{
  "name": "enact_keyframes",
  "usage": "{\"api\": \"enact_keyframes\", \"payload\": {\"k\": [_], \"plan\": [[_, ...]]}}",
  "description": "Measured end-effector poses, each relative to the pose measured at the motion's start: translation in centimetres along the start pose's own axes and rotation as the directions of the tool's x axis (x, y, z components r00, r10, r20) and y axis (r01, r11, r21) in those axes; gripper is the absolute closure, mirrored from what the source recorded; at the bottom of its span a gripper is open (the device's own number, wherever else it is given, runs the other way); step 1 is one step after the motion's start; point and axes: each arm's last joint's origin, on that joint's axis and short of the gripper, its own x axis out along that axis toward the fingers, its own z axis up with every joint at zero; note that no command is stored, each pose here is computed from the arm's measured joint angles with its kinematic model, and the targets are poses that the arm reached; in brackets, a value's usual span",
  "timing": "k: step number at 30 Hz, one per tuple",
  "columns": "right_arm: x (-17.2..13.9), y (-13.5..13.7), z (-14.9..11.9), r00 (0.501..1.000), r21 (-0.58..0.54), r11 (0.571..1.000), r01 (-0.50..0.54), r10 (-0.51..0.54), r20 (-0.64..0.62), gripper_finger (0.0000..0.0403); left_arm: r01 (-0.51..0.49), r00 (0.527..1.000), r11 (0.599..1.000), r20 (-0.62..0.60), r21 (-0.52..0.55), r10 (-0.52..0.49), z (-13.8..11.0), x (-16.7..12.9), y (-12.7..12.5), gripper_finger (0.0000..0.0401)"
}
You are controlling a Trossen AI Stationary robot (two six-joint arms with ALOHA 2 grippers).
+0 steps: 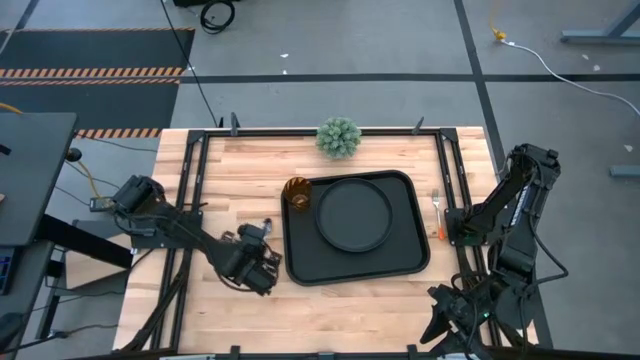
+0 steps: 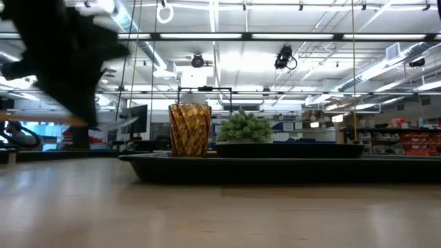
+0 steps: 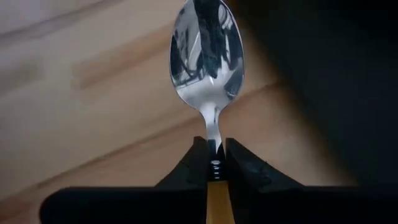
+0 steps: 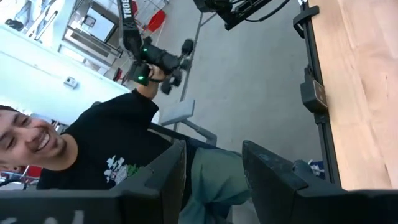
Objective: Pick and place plate/cup/fork/spoon on tray
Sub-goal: Put the orange spoon on the black serving tray to the left of the black plate
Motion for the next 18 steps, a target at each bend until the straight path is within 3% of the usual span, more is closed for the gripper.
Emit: {"api": "enact_keyframes", "payload": {"k": [3,7,11,18], "plan": [[0.0,0.0,0.0,1.000,-0.002,1.000,-0.001,0.001,-0.001,0.0239,0.195,0.979,0.980,0.062,-0.042,-0.192,-0.1,-1.6,-2.2,0.0368],[-0.1,0.1,-0.1,1.000,-0.009,1.000,-0.007,0.007,-0.012,0.0239,0.372,0.919,0.926,0.171,-0.073,-0.355,-1.0,-1.9,-4.3,0.0369],[-0.1,0.2,-0.3,0.999,-0.005,1.000,-0.020,0.019,-0.036,0.0239,0.428,0.874,0.898,0.297,-0.099,-0.384,-1.3,-0.4,-6.1,0.0369],[-0.5,0.6,-1.3,0.997,0.010,0.999,-0.033,0.034,-0.069,0.0239,0.394,0.891,0.904,0.312,-0.165,-0.331,-1.0,4.2,-7.9,0.0369]]}}
